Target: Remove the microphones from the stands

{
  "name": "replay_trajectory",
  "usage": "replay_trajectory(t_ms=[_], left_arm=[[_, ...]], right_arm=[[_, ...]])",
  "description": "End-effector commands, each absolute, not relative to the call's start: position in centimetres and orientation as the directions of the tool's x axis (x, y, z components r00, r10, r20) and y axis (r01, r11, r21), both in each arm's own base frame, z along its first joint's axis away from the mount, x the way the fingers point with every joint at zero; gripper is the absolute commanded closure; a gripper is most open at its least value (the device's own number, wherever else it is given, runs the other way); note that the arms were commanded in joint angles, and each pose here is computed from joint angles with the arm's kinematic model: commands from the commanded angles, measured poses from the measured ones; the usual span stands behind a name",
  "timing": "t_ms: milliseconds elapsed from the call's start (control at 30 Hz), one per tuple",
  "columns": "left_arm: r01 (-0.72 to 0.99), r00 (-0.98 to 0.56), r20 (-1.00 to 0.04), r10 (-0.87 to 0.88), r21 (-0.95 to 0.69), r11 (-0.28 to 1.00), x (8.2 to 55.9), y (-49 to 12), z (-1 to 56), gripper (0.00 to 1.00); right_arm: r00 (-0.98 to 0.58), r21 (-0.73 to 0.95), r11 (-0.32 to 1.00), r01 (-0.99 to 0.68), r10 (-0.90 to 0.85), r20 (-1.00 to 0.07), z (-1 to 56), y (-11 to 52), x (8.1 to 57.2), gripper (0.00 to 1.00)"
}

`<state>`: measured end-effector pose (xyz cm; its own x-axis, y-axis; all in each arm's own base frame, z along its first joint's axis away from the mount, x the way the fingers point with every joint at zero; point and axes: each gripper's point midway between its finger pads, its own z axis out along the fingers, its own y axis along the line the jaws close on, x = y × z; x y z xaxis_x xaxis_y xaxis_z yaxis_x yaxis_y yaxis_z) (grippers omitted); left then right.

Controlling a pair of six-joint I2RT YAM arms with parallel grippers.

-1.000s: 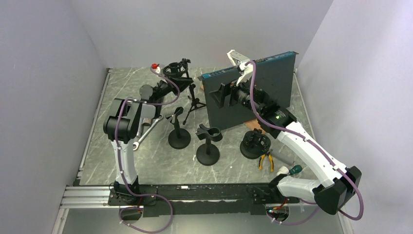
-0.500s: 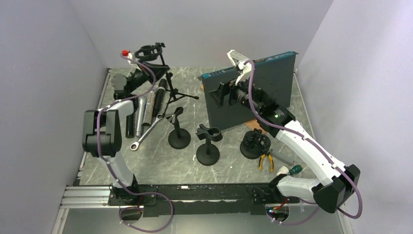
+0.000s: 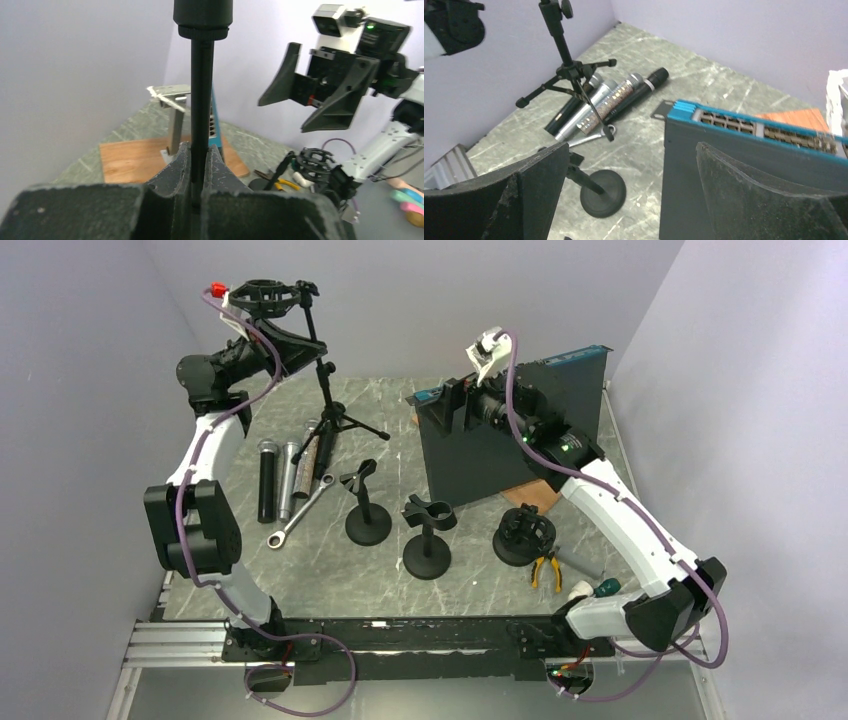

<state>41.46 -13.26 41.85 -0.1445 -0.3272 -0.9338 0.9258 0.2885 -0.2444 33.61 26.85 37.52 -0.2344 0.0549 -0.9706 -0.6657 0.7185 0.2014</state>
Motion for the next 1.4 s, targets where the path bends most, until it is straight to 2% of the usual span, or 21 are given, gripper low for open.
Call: replay_trajectory(t_ms=[0,200,433,733,800,933,1133,1367], left_arm=[[0.967,-0.102,-0.941,-0.324,-0.17,0.188,36.8,-14.1,47.4,1.0],[0.984,-0.131,-0.925,-0.355,-0.165,0.067,33.9,-15.6,49.2,1.0],[0.992,-0.119,-0.946,-0.303,-0.103,-0.066,29.8,-19.8,50.9,1.0],[0.981,-0.134,-0.956,-0.261,-0.091,-0.168,27.8,-22.6,51.8,1.0],[0.979,-0.139,-0.955,-0.263,-0.092,-0.184,27.7,-22.9,51.9,1.0],[0.972,-0.151,-0.953,-0.262,-0.095,-0.217,27.3,-23.3,52.1,1.0],[0.965,-0.165,-0.954,-0.249,-0.103,-0.243,26.8,-24.0,51.9,1.0],[0.961,-0.168,-0.956,-0.239,-0.105,-0.256,26.4,-24.4,51.9,1.0]], right_arm=[[-0.146,0.158,0.603,-0.782,0.069,-0.987,41.8,28.6,32.4,0.0],[-0.141,0.168,0.472,-0.866,0.094,-0.986,43.6,31.2,32.0,0.0],[-0.219,0.259,0.312,-0.914,0.157,-0.963,45.6,33.9,31.3,0.03],[-0.303,0.333,0.239,-0.912,0.15,-0.941,45.6,34.9,31.1,0.08],[-0.347,0.373,0.227,-0.9,0.147,-0.926,45.9,34.9,31.2,0.12],[-0.435,0.451,0.141,-0.881,0.131,-0.891,45.7,34.9,31.0,0.29],[-0.453,0.458,0.016,-0.889,0.113,-0.884,46.1,35.3,29.6,0.3],[-0.466,0.464,-0.047,-0.885,0.099,-0.879,46.2,35.4,28.7,0.48]])
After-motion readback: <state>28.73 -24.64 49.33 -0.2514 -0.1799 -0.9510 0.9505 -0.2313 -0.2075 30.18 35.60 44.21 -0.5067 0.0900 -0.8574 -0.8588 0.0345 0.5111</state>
